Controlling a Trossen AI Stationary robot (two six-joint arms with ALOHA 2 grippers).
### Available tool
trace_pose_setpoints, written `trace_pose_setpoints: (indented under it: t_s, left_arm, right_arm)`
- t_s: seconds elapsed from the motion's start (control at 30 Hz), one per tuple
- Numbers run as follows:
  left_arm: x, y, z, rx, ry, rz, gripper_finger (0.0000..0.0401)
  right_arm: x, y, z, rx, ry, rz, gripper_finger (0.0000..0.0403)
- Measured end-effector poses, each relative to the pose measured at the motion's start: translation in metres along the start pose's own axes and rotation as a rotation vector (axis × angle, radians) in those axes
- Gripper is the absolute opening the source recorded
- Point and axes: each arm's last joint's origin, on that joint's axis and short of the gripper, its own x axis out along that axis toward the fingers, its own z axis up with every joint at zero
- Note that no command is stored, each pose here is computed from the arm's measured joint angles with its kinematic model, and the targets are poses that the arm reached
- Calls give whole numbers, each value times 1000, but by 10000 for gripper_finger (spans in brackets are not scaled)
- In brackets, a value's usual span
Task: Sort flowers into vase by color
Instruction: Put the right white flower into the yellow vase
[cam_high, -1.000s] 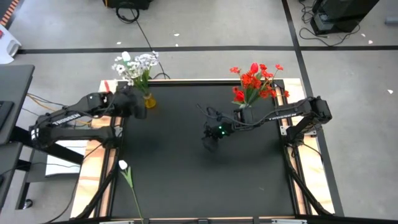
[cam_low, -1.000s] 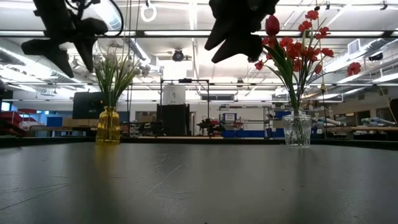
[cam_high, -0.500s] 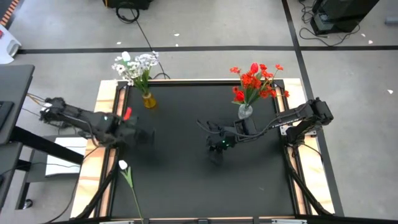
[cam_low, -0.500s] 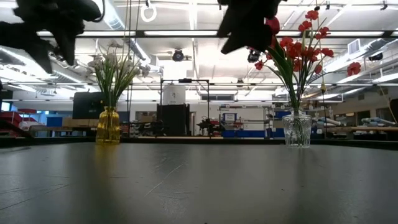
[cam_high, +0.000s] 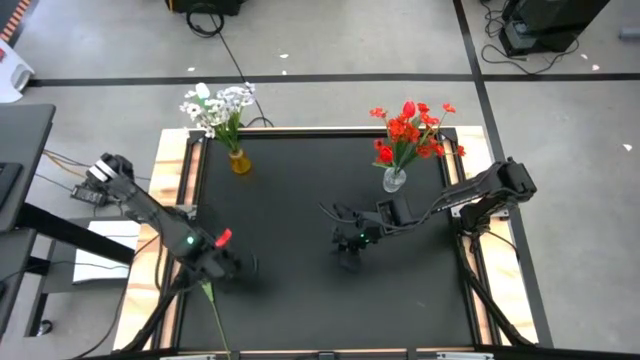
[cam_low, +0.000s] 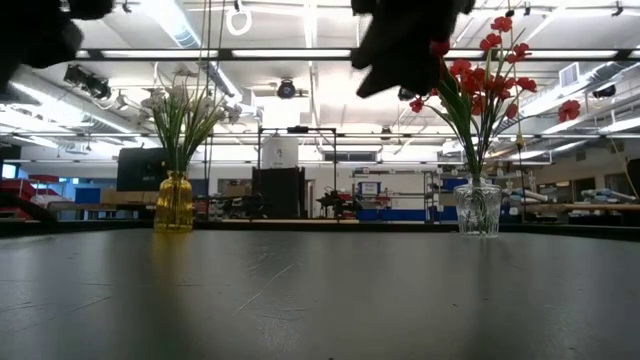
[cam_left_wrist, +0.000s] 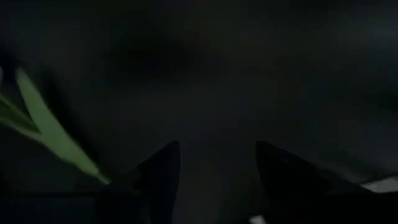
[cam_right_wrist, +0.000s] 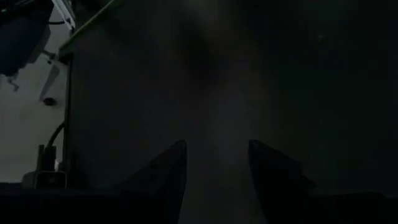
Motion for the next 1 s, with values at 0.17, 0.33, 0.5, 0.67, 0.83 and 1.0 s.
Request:
trace_pose_setpoints:
  t_s: [0.17,0.33,0.5,0.67,0.83,1.0]
  left_arm:
    - [19,7,-20,62,83,129,215]
    - [29,24,-37,110,162,319,215]
    - [41,29,-45,132,141,368,215]
    - [61,30,-47,135,65,412,215]
    - [78,29,-52,132,73,425,215]
    - [82,28,-56,96,129,451,215]
  right_arm:
    - [15,-10,-20,64,43,27,181]
    - [28,-13,-43,94,83,77,181]
    - [35,-16,-54,127,68,127,181]
    - [36,-13,-50,163,23,206,181]
    - [34,-6,-40,205,-40,329,181]
    - [31,-2,-33,210,-108,387,181]
